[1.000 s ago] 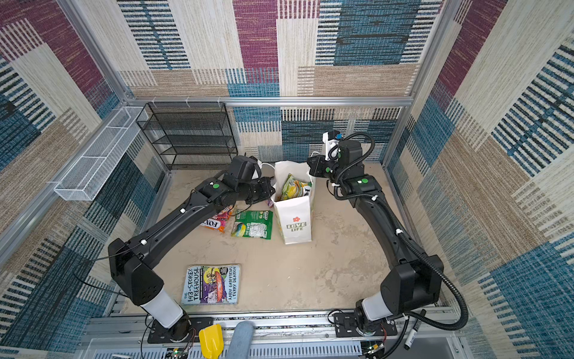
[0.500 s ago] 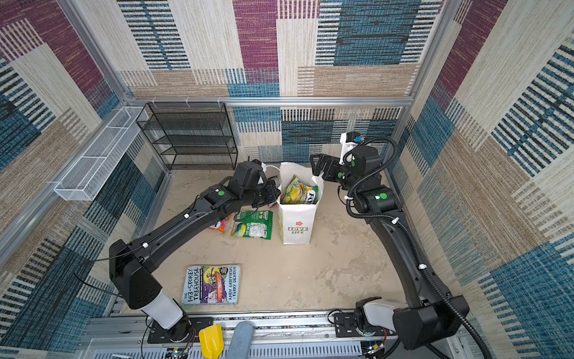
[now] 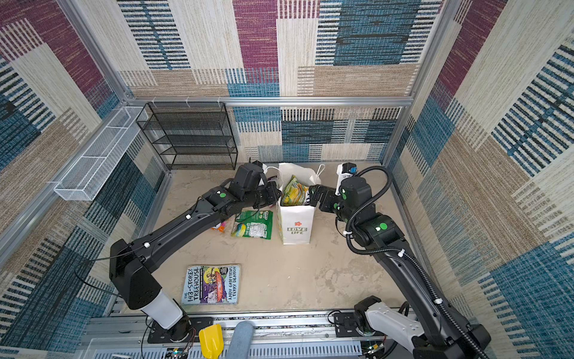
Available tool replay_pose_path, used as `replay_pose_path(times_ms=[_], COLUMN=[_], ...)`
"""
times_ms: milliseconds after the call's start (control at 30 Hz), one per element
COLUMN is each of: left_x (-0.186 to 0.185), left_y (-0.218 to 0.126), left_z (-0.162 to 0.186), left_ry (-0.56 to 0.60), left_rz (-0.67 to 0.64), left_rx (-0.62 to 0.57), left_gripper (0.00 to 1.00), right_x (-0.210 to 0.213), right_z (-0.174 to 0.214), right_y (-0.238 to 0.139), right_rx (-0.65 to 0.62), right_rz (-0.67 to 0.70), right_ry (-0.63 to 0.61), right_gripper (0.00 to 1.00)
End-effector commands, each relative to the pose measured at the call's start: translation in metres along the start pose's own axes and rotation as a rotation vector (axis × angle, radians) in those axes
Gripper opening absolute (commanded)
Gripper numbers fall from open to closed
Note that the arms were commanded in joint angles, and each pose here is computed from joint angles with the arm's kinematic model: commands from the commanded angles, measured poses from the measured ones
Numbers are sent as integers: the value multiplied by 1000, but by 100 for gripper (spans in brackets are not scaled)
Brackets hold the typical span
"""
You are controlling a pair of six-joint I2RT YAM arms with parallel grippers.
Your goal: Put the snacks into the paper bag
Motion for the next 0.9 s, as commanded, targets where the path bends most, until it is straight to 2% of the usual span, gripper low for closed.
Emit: replay_pose_path(times_ms=[0, 133, 367, 500, 667, 767, 867], left_x=[-7, -6, -5, -6, -2, -3, -3], left_y=[-6, -9, -16, -20, -24, -25, -29], left_z=[-4, -3, -3, -4, -3, -3, -2], left_ry=[15, 22, 31, 37, 45, 53, 67], left_rz=[30, 26, 20, 19, 3, 10, 7], left_rx=[-17, -14, -23, -26, -33, -31, -29], left_gripper=[7, 8, 11, 16, 18, 30, 43], right_x=[-7, -12, -18, -25, -27, -31, -26], right_z=[4, 7, 10, 15, 15, 17, 17], right_y=[12, 20, 27, 36, 39, 43, 46], right_rx=[-26, -26, -34, -23, -32, -35, -27], right_rz=[61, 97, 121, 157, 163, 186, 157], right_ry=[25, 44, 59, 58, 67, 64, 72], right_gripper=[96, 80, 59, 55, 49, 47, 39])
Point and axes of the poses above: each gripper's point midway between its finger pads, its own y axis out along the fingers, its own x axis along the line the jaws close on, z = x × y, the point moved 3 cm from there along -y, back along the fingers, and after that the axes turned 12 degrees about y, right-handed, at the moved point
